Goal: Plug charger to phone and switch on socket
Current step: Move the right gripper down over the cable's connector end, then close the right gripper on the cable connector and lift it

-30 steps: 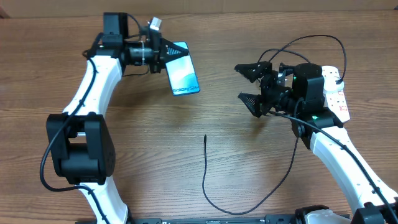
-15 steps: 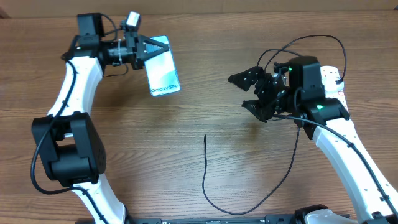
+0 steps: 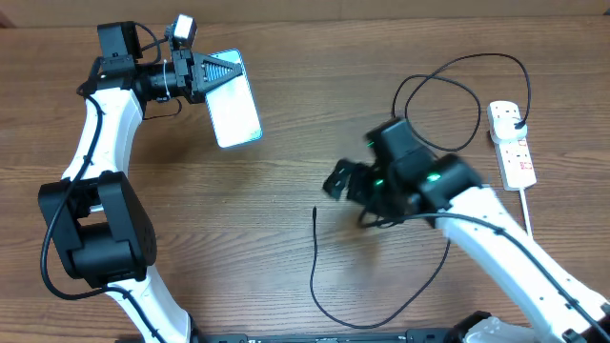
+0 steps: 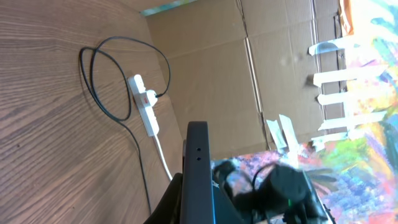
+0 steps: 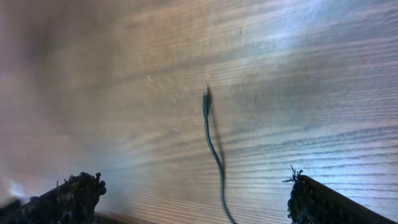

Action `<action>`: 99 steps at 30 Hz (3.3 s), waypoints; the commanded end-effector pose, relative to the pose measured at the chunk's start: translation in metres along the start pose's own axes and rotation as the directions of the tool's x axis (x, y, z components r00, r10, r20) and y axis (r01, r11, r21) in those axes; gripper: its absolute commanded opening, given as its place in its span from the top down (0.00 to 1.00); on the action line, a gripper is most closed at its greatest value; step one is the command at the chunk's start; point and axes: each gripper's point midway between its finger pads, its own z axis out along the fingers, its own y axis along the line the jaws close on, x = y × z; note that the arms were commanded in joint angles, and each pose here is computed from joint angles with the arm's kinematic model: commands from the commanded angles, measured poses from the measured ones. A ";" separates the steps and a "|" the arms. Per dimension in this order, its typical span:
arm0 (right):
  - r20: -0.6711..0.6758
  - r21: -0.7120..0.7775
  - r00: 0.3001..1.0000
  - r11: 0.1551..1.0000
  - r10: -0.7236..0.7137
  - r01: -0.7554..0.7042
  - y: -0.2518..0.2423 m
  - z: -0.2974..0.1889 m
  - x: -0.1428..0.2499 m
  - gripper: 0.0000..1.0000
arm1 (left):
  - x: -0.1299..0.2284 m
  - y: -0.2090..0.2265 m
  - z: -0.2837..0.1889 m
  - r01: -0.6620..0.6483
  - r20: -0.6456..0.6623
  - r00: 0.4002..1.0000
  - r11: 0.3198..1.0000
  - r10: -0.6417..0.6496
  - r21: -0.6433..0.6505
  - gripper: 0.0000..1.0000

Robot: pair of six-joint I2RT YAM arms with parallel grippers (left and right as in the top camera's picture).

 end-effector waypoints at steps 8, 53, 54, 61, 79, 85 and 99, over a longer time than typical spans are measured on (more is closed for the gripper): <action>-0.056 0.167 0.997 0.984 -0.052 0.060 0.004 0.061 0.033 0.00 | 0.000 -0.028 -0.002 -0.085 -0.012 0.996 0.995 0.086 0.042 0.96; -0.005 0.238 0.999 0.970 -0.049 0.048 -0.004 0.123 0.015 0.08 | -0.001 -0.025 -0.002 -0.100 -0.006 0.995 0.995 0.100 0.026 0.96; -0.006 0.239 0.999 0.970 -0.049 0.049 -0.004 0.123 0.016 0.08 | -0.001 -0.025 -0.002 -0.100 -0.006 0.995 0.995 0.100 0.026 0.96; -0.015 0.260 0.999 0.965 -0.046 0.048 -0.010 0.134 0.017 0.11 | -0.001 -0.025 -0.002 -0.100 -0.006 0.995 0.995 0.100 0.026 0.96; -0.012 0.281 0.999 0.959 -0.046 0.048 -0.020 0.142 0.018 0.36 | -0.001 -0.025 -0.002 -0.100 -0.006 0.995 0.995 0.100 0.026 0.96; -0.011 0.279 0.999 0.959 -0.046 0.048 -0.019 0.142 0.018 0.59 | -0.001 -0.025 -0.002 -0.100 -0.006 0.995 0.995 0.100 0.026 0.96; -0.007 0.274 0.999 0.961 -0.047 0.048 -0.018 0.143 0.017 0.78 | -0.001 -0.025 -0.002 -0.100 -0.006 0.995 0.995 0.100 0.026 0.96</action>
